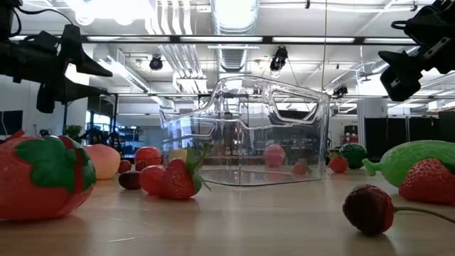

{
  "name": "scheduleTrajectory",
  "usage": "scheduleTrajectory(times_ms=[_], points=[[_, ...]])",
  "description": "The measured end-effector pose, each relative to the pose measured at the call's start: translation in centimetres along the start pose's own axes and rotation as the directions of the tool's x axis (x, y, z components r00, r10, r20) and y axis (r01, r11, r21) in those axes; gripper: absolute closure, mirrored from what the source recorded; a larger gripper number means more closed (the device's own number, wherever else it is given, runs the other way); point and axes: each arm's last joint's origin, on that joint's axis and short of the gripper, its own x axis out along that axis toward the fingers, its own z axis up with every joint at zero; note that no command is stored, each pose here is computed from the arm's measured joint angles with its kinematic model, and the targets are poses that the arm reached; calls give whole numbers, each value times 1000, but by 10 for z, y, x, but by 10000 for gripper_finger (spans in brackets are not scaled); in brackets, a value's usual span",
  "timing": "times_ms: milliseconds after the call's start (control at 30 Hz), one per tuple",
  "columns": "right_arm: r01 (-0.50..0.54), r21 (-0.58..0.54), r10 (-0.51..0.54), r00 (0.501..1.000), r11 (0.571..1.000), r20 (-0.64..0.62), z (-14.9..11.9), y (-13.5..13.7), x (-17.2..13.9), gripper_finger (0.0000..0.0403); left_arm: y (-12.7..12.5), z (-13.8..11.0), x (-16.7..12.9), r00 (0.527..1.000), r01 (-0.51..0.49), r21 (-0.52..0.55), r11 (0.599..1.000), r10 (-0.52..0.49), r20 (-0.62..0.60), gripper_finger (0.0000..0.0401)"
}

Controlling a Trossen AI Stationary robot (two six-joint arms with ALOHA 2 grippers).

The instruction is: Pick and placing Produce into tupperware

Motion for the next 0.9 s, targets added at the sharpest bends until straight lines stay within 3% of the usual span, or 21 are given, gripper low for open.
scheduleTrajectory(times_ms=[433, 533, 633, 767, 900], points=[[8, -8, -8, 1000, 1000, 16, 1, 0, 0, 172, 0, 0, 0, 1000, 0, -1, 1000, 0, 1, 160], [131, -84, -122, 986, 988, 110, 6, -2, 0, 172, 0, 0, 0, 1000, 0, 0, 1000, 0, 0, 160], [322, -149, -287, 933, 935, 215, 11, -6, -1, 172, 0, 0, 0, 1000, 0, 0, 1000, 0, 0, 160], [509, -97, -459, 831, 856, 313, 15, -11, -4, 172, 0, 0, 0, 1000, 0, 0, 1000, 0, 0, 160], [581, -44, -533, 772, 813, 347, 16, -13, -5, 172, 0, 0, 0, 1000, 0, 0, 1000, 0, 0, 160]])
